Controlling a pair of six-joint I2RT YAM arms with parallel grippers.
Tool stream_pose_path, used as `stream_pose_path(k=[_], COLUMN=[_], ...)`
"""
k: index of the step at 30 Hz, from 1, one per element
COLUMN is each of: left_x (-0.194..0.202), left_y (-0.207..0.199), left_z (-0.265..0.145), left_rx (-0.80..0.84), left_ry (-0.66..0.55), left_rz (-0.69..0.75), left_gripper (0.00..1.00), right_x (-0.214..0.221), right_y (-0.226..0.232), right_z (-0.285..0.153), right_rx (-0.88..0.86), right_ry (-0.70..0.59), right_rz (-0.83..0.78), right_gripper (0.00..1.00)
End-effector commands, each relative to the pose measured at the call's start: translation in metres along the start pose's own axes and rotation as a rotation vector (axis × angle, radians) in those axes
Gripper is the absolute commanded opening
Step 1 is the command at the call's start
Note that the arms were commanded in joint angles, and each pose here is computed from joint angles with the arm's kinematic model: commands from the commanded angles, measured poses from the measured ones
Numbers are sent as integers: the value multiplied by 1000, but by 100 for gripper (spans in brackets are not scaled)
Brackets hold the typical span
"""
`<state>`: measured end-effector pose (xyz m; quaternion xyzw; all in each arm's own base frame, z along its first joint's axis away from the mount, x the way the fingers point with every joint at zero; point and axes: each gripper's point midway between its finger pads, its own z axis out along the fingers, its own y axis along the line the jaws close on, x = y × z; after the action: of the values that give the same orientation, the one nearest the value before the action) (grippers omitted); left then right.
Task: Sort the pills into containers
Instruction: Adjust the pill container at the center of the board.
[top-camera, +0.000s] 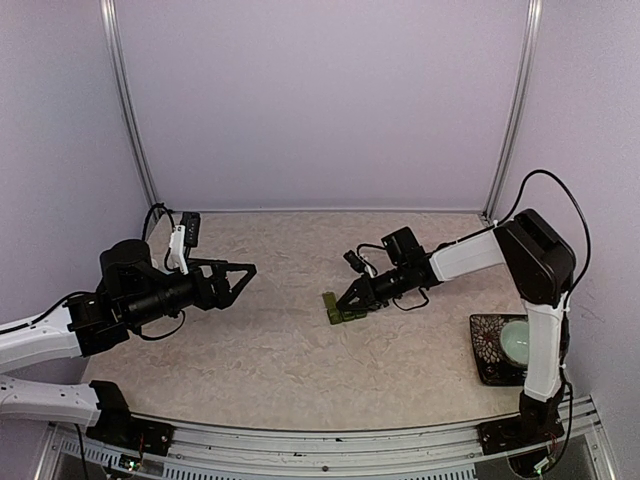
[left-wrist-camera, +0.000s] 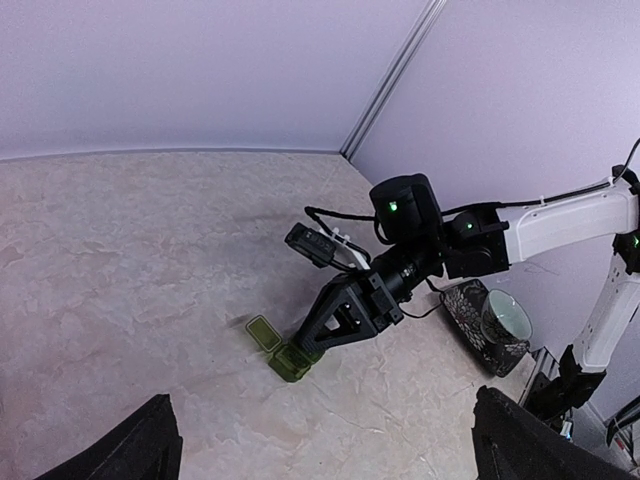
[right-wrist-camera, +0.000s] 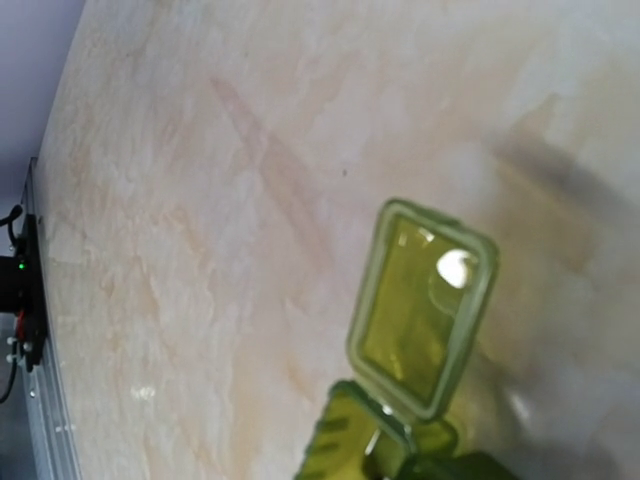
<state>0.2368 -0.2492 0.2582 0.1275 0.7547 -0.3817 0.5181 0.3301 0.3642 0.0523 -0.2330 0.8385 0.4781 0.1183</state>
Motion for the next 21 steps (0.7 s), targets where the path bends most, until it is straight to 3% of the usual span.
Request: stream_pose_path(k=[1,21], left_x=[-9,-10], left_y=[0,1], left_z=[-2,-2], left_rx=[-8,-18], left_ry=[-20,-16], left_rz=[7,6], left_gripper=[99,99], right_x=[38,87], right_y=[-41,-88], right_z=[8,11], right_rx=[84,204], right_ry=[87,172], right_rz=[113,263], right_gripper=[22,20])
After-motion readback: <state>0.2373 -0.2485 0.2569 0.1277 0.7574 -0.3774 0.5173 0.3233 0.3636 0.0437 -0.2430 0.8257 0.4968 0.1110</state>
